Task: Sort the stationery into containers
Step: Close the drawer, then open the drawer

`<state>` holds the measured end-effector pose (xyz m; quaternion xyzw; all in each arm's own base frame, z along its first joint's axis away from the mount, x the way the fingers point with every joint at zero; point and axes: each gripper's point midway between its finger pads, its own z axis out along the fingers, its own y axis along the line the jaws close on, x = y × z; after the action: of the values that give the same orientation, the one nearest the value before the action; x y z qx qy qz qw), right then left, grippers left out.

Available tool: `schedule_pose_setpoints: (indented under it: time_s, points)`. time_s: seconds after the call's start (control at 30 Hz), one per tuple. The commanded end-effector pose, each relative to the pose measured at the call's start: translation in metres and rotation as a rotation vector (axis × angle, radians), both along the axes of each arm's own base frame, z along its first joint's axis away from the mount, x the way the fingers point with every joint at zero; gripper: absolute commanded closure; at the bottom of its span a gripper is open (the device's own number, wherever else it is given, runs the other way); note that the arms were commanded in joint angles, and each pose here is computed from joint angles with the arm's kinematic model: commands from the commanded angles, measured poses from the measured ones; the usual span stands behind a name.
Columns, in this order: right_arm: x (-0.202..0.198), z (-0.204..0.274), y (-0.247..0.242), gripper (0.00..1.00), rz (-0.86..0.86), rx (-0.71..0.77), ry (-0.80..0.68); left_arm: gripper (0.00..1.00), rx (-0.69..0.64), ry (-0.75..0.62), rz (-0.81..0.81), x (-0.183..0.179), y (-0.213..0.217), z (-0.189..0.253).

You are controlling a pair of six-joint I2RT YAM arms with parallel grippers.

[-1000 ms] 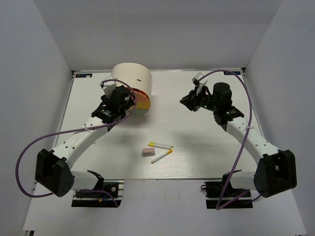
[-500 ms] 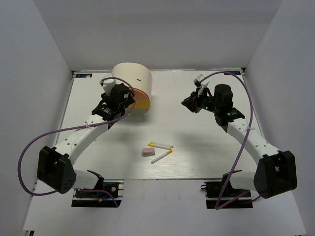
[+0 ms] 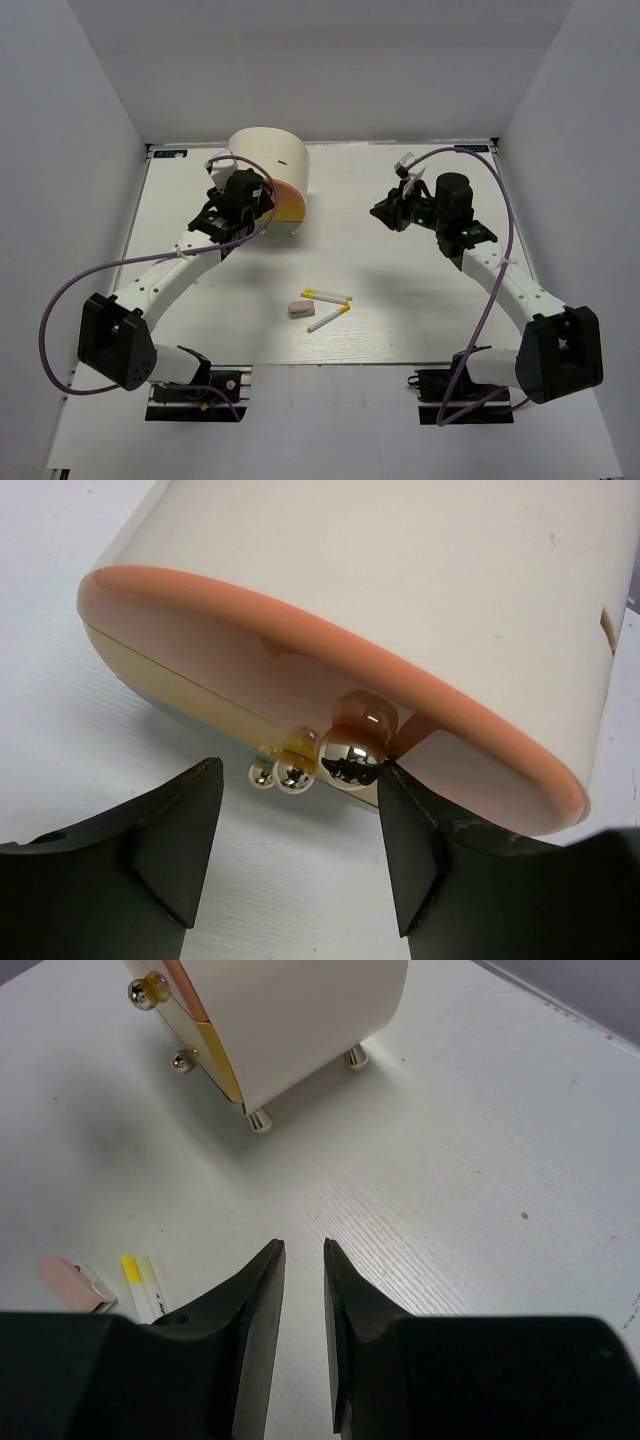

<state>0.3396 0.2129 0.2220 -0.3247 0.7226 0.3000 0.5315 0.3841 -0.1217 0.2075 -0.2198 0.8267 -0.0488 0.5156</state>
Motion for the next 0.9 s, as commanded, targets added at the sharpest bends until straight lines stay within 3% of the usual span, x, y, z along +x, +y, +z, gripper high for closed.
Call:
schedule_pose_setpoints:
  time_s: [0.0,0.43,0.57,0.87]
  points:
    - [-0.001,0.019,0.001,0.72,0.014,0.025,-0.061,0.27,-0.017,-0.041,-0.001,0.008,-0.002,0.014]
    - [-0.002,0.016,0.0,0.72,0.016,0.025,-0.054,0.26,-0.019,-0.046,-0.018,0.004,-0.002,0.015]
    - [-0.003,0.016,0.0,0.72,0.016,0.022,-0.057,0.2,-0.028,-0.047,-0.09,-0.009,-0.007,0.013]
    - [-0.005,0.012,0.002,0.72,0.029,0.027,-0.047,0.25,0.032,-0.024,-0.233,-0.042,-0.004,-0.003]
